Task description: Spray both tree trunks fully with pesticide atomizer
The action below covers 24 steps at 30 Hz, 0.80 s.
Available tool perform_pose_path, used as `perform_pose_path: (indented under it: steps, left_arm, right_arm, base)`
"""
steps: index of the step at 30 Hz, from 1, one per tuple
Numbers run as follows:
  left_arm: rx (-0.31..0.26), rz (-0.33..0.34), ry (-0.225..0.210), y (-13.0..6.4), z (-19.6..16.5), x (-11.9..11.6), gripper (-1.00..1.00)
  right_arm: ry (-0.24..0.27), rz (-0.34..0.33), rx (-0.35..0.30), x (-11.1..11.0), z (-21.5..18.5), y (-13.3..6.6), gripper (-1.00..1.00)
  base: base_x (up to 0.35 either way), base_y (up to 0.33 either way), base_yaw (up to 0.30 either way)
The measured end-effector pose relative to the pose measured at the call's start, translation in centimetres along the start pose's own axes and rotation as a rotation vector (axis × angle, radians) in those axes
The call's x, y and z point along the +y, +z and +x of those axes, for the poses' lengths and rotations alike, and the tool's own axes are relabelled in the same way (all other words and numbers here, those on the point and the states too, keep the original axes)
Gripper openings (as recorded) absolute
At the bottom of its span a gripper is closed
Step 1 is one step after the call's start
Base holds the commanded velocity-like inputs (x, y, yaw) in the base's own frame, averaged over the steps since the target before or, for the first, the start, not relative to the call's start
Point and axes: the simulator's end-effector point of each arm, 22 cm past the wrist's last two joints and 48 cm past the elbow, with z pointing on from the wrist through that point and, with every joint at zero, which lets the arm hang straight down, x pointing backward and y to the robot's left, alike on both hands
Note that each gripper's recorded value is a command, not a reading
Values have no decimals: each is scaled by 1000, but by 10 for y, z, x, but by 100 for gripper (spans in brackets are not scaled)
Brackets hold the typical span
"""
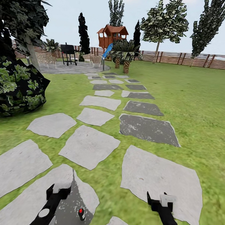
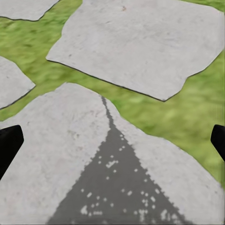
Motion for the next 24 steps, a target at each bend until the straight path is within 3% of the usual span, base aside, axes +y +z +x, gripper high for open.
perform_pose_path:
  steps: [4, 6, 7, 16, 24]
  left_arm:
    - [48, 63, -1, 16, -17, -17, 100]
    - [68, 180, -6, 30, -48, -46, 100]
    - [64, 189, -4, 32, -53, -48, 100]
    - [32, 196, 5, 32, -59, -47, 100]
    - [24, 188, 8, 33, -61, -42, 100]
  right_arm:
    - [7, 5, 23, -2, -32, 29, 100]
    - [7, 13, 32, -7, -67, 54, 100]
    - [5, 11, 28, -7, -73, 58, 100]
    - [-2, 6, 46, -8, -66, 58, 100]
    - [-3, 8, 75, -8, -51, 57, 100]
  base:
    - [0, 0, 0]
    - [0, 0, 0]
    - [0, 0, 0]
    - [-7, -8, 0]
    - [-194, -177, -12]
